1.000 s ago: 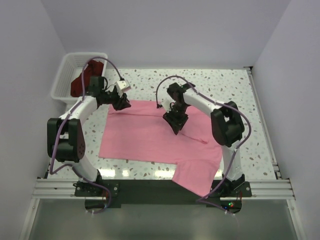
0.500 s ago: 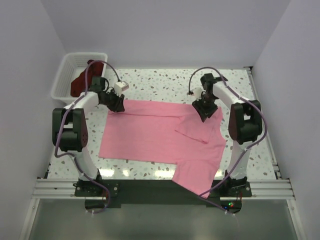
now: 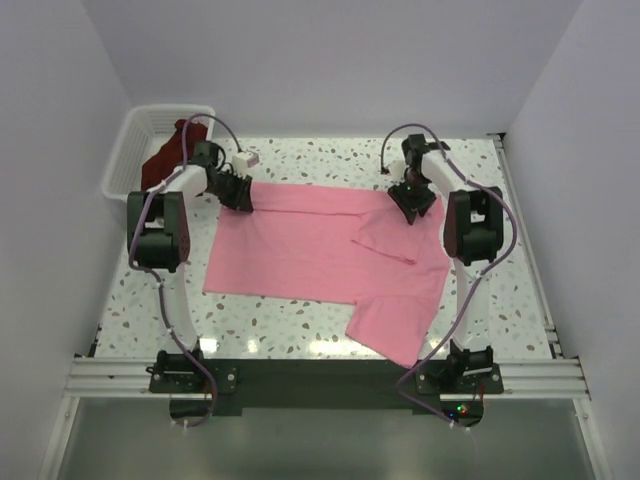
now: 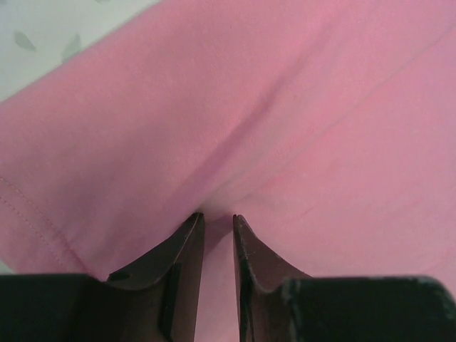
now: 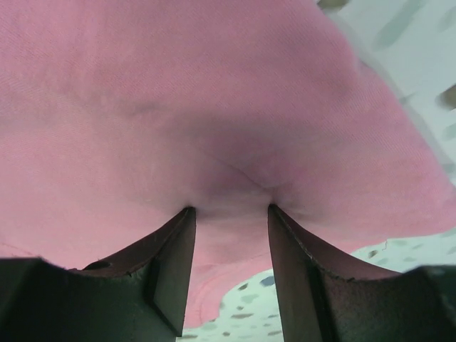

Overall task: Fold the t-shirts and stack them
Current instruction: Fold the tshirt

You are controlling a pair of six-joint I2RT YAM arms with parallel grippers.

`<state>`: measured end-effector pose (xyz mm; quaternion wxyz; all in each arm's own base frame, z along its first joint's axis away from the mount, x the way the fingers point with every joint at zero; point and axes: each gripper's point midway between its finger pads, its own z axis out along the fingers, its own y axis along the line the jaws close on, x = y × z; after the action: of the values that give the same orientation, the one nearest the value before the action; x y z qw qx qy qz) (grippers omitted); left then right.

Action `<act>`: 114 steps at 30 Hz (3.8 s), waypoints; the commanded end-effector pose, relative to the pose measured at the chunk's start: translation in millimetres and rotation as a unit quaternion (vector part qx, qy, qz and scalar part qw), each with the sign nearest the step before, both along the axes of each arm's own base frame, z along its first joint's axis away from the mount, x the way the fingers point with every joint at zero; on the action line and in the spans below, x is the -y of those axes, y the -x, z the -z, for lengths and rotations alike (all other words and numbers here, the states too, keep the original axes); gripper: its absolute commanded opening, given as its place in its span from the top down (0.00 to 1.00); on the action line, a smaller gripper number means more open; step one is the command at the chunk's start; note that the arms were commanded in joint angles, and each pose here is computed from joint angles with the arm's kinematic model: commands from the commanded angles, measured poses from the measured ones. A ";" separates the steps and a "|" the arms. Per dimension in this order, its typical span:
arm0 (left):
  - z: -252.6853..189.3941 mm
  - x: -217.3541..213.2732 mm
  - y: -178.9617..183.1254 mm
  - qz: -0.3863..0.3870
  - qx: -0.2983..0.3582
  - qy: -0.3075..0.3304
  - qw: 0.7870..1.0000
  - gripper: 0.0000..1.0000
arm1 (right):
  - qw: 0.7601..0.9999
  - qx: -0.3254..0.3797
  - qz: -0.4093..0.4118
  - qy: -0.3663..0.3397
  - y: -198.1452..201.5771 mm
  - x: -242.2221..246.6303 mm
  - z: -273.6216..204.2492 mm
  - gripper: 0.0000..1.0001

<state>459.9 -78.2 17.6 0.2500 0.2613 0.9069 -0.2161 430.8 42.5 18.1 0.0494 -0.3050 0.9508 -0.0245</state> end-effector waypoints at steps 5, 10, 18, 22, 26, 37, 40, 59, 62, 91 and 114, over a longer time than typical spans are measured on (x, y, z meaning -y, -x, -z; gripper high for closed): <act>26.5 1.0 -41.8 -0.028 -0.026 0.013 0.999 0.70 | 0.991 0.129 0.030 0.020 -108.2 18.3 3.0 0.50; -37.0 7.7 -68.5 -0.017 0.054 0.034 0.998 0.68 | 0.980 0.196 0.018 -0.015 -131.5 4.7 -61.8 0.44; -147.3 17.7 -14.4 0.072 0.179 0.040 0.980 0.57 | 0.970 0.190 -0.104 -0.107 -26.2 -19.7 -183.9 0.26; -154.0 20.4 39.3 0.133 0.198 0.030 0.971 0.49 | 0.969 0.124 -0.176 -0.123 54.5 -19.4 -179.9 0.25; -150.9 30.2 96.6 0.187 0.180 0.055 0.964 0.48 | 0.968 0.041 -0.221 -0.111 130.3 -12.1 -145.7 0.27; -120.7 19.2 151.6 0.194 0.206 0.010 0.959 0.43 | 0.967 0.017 -0.254 0.005 187.3 9.0 -49.5 0.64; -109.3 10.8 151.0 0.185 0.204 -0.016 0.961 0.43 | 0.966 -0.001 -0.257 -0.002 196.5 8.7 -35.1 0.66; -47.2 -15.3 157.9 0.195 0.157 -0.091 0.964 0.49 | 0.964 -0.030 -0.264 0.023 211.1 13.0 27.3 0.80; -33.9 -22.0 173.3 0.247 0.151 -0.116 0.950 0.57 | 0.965 -0.030 -0.260 0.021 212.3 12.2 23.8 0.90; 13.1 -47.4 212.0 0.400 0.110 -0.182 0.891 0.94 | 0.967 -0.036 -0.254 0.006 232.4 11.3 -1.6 1.00; -69.9 -29.3 151.6 0.322 0.154 -0.119 0.926 1.00 | 0.967 0.055 -0.249 -0.011 172.4 3.2 -104.6 1.00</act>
<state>293.1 -43.3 75.2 0.2530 0.6238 0.7312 -0.1106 247.6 39.7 110.8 0.1088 -0.5217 0.8459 -0.0203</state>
